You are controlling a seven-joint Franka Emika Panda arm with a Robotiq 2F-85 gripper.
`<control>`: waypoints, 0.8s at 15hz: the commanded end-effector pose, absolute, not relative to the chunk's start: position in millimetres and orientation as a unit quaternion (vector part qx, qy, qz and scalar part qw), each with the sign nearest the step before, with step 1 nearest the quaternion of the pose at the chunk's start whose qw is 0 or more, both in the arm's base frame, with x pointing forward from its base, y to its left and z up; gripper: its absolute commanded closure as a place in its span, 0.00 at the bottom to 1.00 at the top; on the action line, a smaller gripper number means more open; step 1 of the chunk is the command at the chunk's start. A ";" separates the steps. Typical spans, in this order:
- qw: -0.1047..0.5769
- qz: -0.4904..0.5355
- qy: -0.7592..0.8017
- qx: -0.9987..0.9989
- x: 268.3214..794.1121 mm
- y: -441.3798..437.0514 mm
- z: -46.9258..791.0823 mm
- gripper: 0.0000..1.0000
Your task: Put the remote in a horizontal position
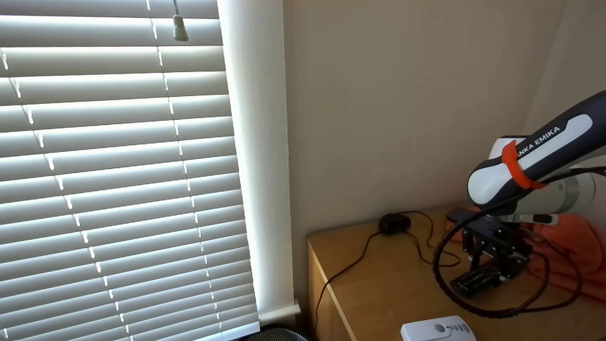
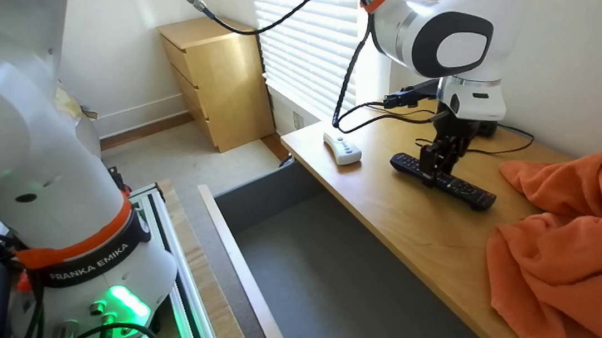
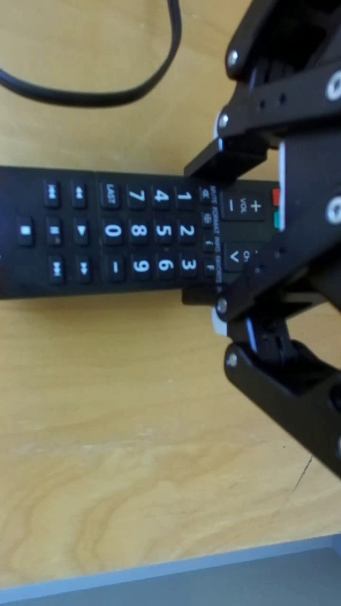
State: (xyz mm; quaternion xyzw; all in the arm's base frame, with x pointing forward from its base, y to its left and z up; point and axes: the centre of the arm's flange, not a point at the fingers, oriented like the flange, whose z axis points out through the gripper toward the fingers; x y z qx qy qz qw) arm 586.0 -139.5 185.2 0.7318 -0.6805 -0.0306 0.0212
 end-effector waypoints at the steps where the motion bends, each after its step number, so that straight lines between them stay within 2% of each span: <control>1: 0.017 -0.045 -0.705 0.707 589.6 -135.4 182.4 0.69; 6: 0.019 -0.052 -0.717 0.695 590.4 -134.4 184.0 0.68; 7: 0.015 -0.052 -0.718 0.694 590.9 -135.2 186.1 0.19; 8: 0.013 -0.040 -0.716 0.697 591.0 -136.8 189.6 0.18; 11: -0.006 -0.029 -0.687 0.726 589.0 -146.0 215.9 0.00; 12: -0.019 -0.026 -0.659 0.751 587.4 -149.7 226.5 0.00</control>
